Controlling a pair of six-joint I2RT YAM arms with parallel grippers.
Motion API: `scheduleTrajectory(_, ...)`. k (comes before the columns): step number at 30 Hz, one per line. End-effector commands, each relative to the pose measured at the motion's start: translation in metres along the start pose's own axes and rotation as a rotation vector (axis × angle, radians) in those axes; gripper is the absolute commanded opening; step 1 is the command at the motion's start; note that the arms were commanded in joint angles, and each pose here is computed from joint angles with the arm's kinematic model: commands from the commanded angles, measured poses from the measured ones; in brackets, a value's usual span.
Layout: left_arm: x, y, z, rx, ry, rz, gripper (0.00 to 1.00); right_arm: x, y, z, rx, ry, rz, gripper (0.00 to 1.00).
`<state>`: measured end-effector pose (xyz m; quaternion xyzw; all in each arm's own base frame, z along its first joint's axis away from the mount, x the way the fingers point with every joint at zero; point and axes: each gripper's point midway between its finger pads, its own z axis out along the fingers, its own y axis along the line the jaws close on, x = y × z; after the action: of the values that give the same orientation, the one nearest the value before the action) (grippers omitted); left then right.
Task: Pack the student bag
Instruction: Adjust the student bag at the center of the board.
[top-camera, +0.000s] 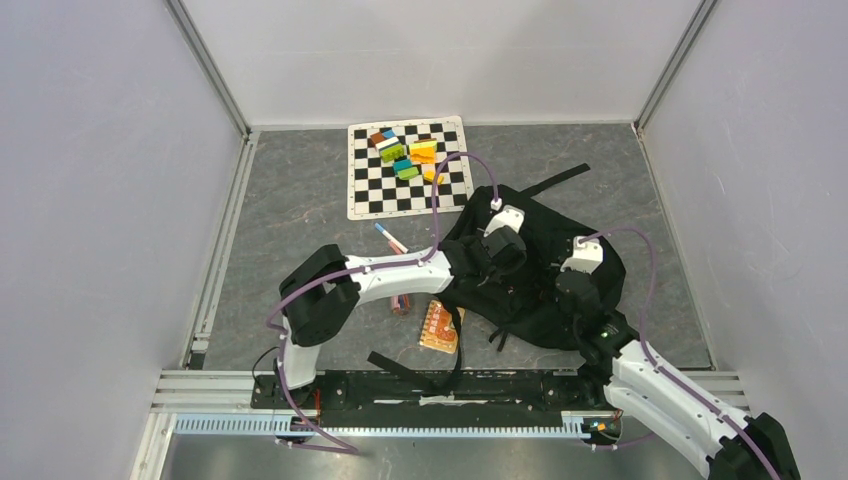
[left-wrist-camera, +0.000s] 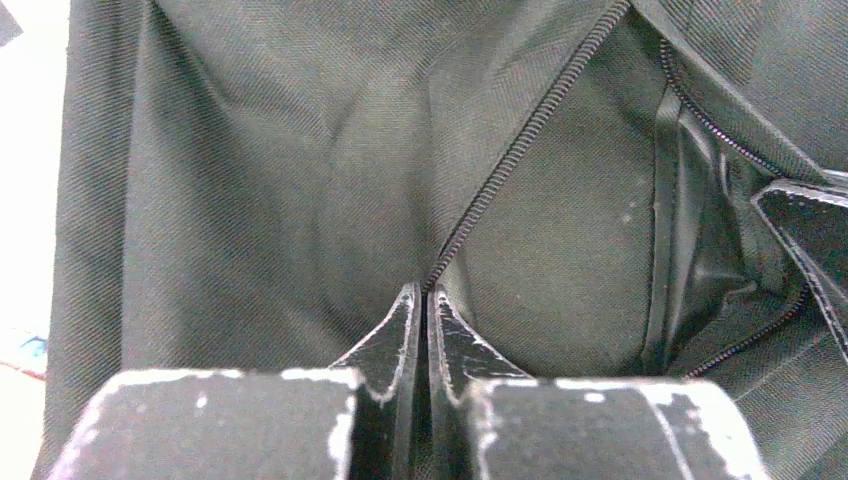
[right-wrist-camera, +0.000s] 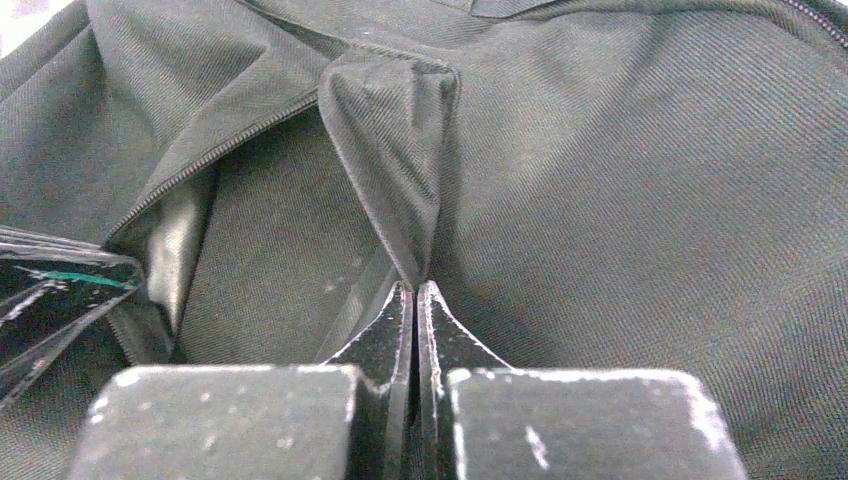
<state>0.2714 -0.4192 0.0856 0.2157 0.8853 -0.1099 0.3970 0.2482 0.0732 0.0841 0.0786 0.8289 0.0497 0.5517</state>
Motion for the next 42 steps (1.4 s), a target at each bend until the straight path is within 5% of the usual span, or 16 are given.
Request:
scheduleTrajectory(1, -0.061, 0.026, -0.035, -0.093, -0.15, 0.023, 0.03, 0.014, -0.032, -0.006, 0.153, 0.044, -0.027, 0.0)
scheduleTrajectory(11, -0.091, 0.077, -0.044, -0.129, -0.172, 0.0, 0.02, 0.017, -0.06, -0.016, 0.288, 0.041, -0.017, 0.0)
scheduleTrajectory(19, -0.09, 0.052, -0.045, 0.034, -0.168, -0.013, 0.02, 0.021, -0.035, -0.01, 0.146, 0.062, -0.015, 0.0)
scheduleTrajectory(21, -0.091, 0.046, -0.053, 0.084, -0.175, -0.024, 0.13, 0.011, -0.022, -0.011, 0.085, 0.051, -0.025, 0.01)
scheduleTrajectory(23, -0.092, 0.042, -0.064, 0.128, -0.185, -0.04, 0.36, -0.002, -0.01, -0.012, 0.032, 0.038, -0.042, 0.12)
scheduleTrajectory(26, -0.091, 0.044, -0.086, 0.167, -0.202, -0.073, 0.72, -0.024, 0.004, -0.017, -0.029, 0.018, -0.081, 0.52)
scheduleTrajectory(29, -0.077, 0.061, -0.108, 0.144, -0.188, -0.12, 0.95, -0.044, 0.012, -0.023, -0.061, 0.004, -0.119, 0.82)
scheduleTrajectory(33, -0.029, 0.099, -0.123, 0.022, -0.068, -0.189, 1.0, -0.065, 0.017, -0.03, -0.078, -0.003, -0.171, 0.98)
scheduleTrajectory(42, 0.086, 0.175, -0.127, -0.18, 0.116, -0.411, 1.0, -0.088, 0.016, -0.044, -0.081, -0.019, -0.208, 0.98)
